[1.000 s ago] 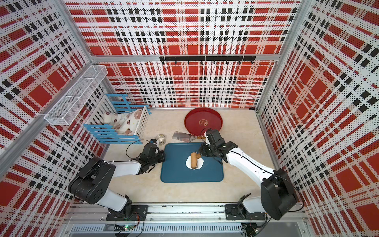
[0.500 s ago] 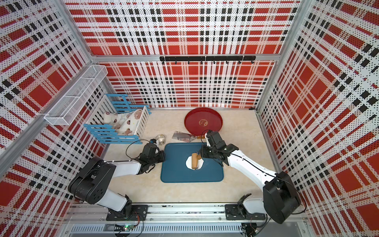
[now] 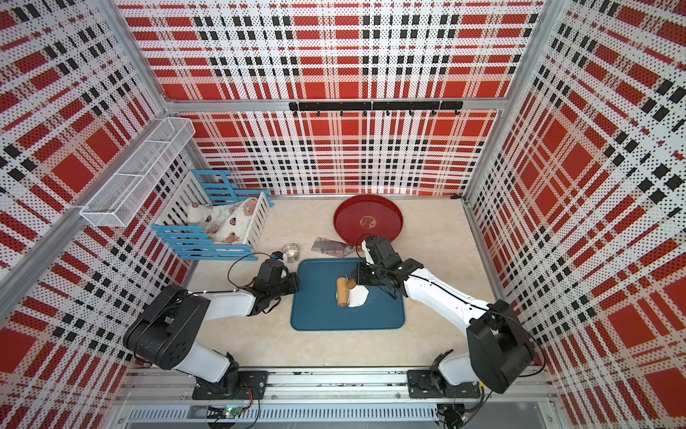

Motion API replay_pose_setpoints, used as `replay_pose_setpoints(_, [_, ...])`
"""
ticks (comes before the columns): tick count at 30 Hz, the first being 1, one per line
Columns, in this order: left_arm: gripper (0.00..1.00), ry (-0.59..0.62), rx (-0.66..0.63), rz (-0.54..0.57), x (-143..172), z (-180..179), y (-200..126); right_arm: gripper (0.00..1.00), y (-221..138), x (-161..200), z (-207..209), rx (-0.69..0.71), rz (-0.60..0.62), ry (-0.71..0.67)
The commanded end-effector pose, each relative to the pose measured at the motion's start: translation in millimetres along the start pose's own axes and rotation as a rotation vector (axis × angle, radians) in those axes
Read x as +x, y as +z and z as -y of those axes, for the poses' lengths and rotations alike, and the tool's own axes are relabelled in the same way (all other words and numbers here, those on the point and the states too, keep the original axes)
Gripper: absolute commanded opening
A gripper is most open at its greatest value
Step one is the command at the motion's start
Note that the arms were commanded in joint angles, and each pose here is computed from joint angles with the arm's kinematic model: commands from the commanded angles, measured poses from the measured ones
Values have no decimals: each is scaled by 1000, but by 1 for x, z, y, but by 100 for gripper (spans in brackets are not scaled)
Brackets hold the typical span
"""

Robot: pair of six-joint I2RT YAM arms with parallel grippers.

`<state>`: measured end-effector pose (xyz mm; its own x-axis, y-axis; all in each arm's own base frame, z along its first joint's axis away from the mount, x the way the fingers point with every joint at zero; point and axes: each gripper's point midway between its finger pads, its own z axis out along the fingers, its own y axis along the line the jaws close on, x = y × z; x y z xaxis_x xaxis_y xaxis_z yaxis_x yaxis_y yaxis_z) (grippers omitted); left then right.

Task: Roll out the dumpling wrappers from the dough
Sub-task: Flatten out the dough on the work surface.

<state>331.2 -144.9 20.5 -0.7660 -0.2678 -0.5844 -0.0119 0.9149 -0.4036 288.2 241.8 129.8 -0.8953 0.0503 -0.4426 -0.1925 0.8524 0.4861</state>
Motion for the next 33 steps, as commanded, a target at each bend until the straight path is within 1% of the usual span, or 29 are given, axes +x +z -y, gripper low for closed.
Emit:
replay_pose_setpoints(1, [0, -11, -17, -54, 16, -7, -3, 0, -9, 38, 51, 213, -133, 0])
replay_pose_setpoints(5, [0, -13, -16, -50, 15, -7, -4, 0, -15, 44, 49, 194, -169, -44])
replay_pose_setpoints(8, [0, -13, -16, -53, 16, -7, -3, 0, -20, 45, 42, 153, -169, -79])
replay_pose_setpoints(14, [0, -13, -13, -54, 15, -6, -2, 0, -22, 44, 33, 115, -178, -102])
replay_pose_setpoints(21, [0, -14, -6, -53, 13, -3, -2, 0, -10, 48, 38, 133, -199, -101])
replay_pose_setpoints(28, [0, -7, -3, -56, 12, -1, 0, 0, 9, 63, 32, 149, -241, -140])
replay_pose_setpoints(33, [0, -7, -5, -58, 13, -1, 0, 0, 17, 72, 37, 183, -266, -155])
